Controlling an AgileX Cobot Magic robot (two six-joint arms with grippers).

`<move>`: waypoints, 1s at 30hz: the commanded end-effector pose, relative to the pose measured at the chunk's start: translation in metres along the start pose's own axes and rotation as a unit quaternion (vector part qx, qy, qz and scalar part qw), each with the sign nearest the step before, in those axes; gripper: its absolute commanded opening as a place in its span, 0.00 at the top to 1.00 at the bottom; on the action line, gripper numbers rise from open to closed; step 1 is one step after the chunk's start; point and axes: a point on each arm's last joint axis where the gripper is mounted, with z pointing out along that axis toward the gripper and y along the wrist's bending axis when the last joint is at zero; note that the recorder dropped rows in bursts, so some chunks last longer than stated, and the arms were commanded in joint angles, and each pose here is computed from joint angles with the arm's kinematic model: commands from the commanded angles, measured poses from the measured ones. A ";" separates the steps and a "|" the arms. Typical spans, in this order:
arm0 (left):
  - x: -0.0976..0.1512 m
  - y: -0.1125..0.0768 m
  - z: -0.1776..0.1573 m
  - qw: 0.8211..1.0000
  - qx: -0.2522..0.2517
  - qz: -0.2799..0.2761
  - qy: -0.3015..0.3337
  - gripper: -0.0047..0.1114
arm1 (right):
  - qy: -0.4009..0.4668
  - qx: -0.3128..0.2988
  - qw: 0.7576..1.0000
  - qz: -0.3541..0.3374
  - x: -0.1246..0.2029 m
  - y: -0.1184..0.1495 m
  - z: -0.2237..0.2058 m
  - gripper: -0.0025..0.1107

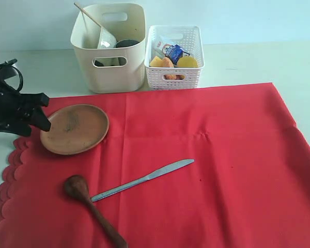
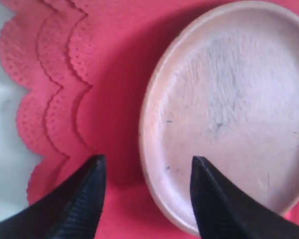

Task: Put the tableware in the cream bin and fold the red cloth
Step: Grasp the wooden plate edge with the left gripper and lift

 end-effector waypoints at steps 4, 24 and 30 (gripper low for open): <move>-0.003 0.002 0.015 0.999 0.023 -0.023 -0.006 0.52 | -0.003 0.003 1.000 -0.002 0.001 0.000 0.000 0.98; -0.004 -0.002 0.039 0.993 0.100 -0.057 -0.005 0.52 | -0.003 0.003 1.000 -0.002 0.001 0.000 0.000 0.98; -0.004 -0.003 0.038 0.993 0.105 -0.053 -0.003 0.52 | -0.003 0.003 1.000 -0.002 0.001 0.000 0.000 0.98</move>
